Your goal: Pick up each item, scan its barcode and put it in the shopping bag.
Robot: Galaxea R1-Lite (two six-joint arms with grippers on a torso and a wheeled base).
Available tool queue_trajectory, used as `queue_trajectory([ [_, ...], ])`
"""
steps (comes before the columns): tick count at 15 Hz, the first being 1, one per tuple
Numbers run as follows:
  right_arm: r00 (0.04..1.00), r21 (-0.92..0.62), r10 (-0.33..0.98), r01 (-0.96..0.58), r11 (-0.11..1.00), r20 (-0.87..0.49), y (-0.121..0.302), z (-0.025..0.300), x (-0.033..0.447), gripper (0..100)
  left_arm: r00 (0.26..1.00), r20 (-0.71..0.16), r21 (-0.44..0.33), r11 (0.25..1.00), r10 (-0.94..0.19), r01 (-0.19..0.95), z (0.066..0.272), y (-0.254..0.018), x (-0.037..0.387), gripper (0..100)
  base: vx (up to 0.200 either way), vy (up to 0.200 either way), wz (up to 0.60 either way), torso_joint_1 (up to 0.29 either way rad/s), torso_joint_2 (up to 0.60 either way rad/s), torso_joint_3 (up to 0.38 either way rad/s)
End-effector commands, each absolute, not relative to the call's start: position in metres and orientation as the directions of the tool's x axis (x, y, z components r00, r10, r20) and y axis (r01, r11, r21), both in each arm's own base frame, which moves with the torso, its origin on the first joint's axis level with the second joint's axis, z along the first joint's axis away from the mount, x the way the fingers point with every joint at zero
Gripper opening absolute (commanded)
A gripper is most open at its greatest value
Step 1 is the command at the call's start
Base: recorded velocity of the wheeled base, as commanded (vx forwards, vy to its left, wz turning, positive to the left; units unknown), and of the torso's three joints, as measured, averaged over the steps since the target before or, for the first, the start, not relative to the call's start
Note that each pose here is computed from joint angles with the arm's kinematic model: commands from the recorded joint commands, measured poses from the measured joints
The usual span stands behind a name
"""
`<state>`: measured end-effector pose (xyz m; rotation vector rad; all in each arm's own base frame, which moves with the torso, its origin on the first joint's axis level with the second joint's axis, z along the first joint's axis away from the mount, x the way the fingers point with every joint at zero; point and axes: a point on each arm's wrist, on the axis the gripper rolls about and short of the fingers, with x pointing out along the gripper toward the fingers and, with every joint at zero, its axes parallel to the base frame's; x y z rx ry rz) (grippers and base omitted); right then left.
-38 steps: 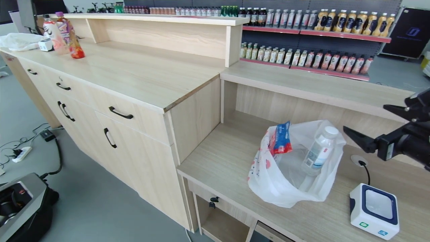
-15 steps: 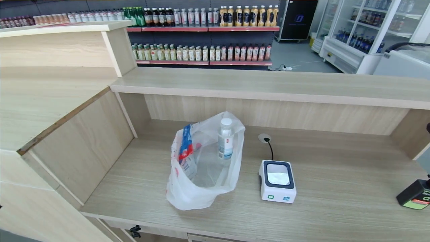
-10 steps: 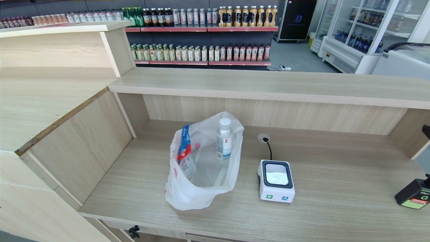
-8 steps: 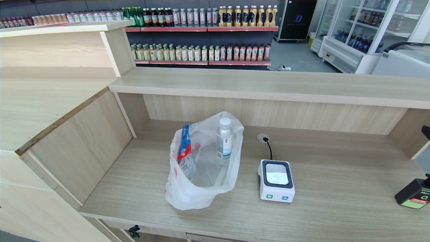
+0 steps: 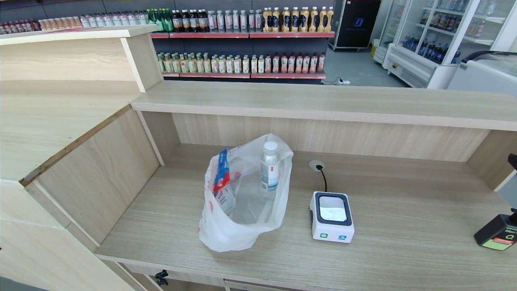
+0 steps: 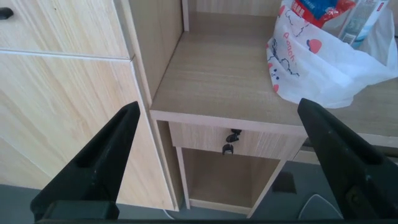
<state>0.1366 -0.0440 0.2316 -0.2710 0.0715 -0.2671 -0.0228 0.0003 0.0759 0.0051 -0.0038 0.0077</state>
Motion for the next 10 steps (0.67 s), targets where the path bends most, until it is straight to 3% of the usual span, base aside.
queue_trajectory([
  [1, 0.962, -0.274, -0.269, 0.249, 0.929, -0.038, -0.044, 0.231, 0.137, 100, 1.0, 0.005, 0.006, 1.0, 0.008, -0.008, 0.076, 0.0, -0.023, 100, -0.2, 0.0, 0.0, 0.002, 0.0, 0.002],
  [6, 0.958, -0.276, -0.284, 0.265, 0.924, -0.031, -0.046, 0.233, 0.137, 100, 1.0, 0.005, 0.001, 1.0, 0.008, -0.008, 0.076, 0.0, -0.023, 100, -0.2, 0.0, 0.0, 0.001, 0.0, 0.0],
  [9, 0.94, -0.274, -0.338, 0.317, 0.908, -0.034, -0.057, 0.236, 0.142, 100, 1.0, 0.005, -0.002, 1.0, 0.008, -0.008, 0.076, 0.0, -0.023, 100, -0.2, 0.2, 0.0, -0.001, 0.0, 0.004],
  [10, 0.936, -0.274, -0.35, 0.327, 0.904, -0.037, -0.06, 0.237, 0.144, 100, 1.0, 0.005, 0.003, 1.0, 0.008, -0.008, 0.076, 0.0, -0.023, 100, 0.0, 0.0, 0.0, 0.0, 0.0, 0.0],
])
